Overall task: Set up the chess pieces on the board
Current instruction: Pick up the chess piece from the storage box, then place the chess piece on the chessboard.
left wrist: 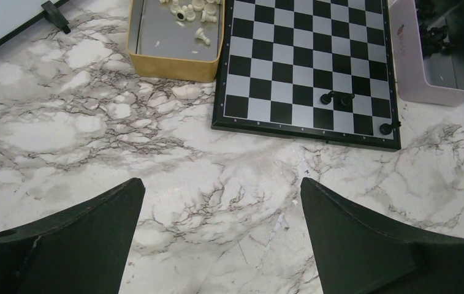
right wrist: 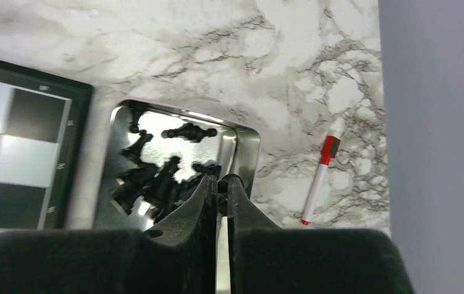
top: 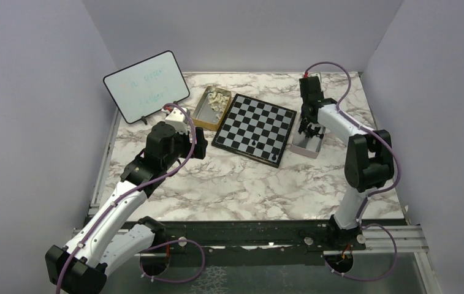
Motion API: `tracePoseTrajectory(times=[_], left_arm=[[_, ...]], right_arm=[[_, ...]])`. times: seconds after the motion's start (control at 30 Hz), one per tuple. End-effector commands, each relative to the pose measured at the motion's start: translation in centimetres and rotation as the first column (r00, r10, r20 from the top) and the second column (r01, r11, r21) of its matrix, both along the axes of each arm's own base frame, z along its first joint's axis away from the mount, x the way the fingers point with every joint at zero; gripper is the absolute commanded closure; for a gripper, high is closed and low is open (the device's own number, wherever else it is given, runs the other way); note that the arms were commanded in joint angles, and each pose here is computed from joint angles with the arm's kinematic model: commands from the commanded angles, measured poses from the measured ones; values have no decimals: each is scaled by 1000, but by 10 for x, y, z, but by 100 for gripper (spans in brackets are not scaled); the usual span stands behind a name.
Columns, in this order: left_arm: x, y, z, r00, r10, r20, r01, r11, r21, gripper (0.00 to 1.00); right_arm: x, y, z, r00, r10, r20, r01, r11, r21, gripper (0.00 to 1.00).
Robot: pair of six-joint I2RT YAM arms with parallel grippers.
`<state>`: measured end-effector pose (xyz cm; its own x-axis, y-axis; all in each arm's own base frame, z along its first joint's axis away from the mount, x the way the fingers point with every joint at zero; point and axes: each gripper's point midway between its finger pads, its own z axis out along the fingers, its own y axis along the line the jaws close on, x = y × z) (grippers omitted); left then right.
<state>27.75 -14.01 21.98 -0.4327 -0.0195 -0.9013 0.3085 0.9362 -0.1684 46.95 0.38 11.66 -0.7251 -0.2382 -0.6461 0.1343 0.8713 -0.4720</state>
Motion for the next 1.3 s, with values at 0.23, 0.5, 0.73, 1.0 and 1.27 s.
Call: tracePoseTrajectory(times=[0.23, 0.5, 0.73, 1.0, 1.27], left_arm=[[-1, -4, 4, 1000, -22, 19, 22, 1000, -12, 1], [0, -4, 4, 1000, -21, 19, 21, 1000, -11, 1], [-1, -4, 5, 1000, -23, 22, 23, 1000, -15, 1], [-2, -6, 5, 999, -31, 17, 32, 999, -21, 1], [-2, -5, 7, 999, -26, 27, 27, 999, -23, 1]], right_arm=[[-34, 84, 43, 982, 130, 133, -179, 858, 481, 96], [-69, 145, 44, 950, 245, 191, -311, 737, 600, 96], [-93, 196, 16, 927, 327, 185, -370, 708, 601, 96], [-95, 223, -2, 907, 368, 205, -416, 707, 572, 96], [-95, 218, -17, 932, 312, 184, -360, 736, 573, 95]])
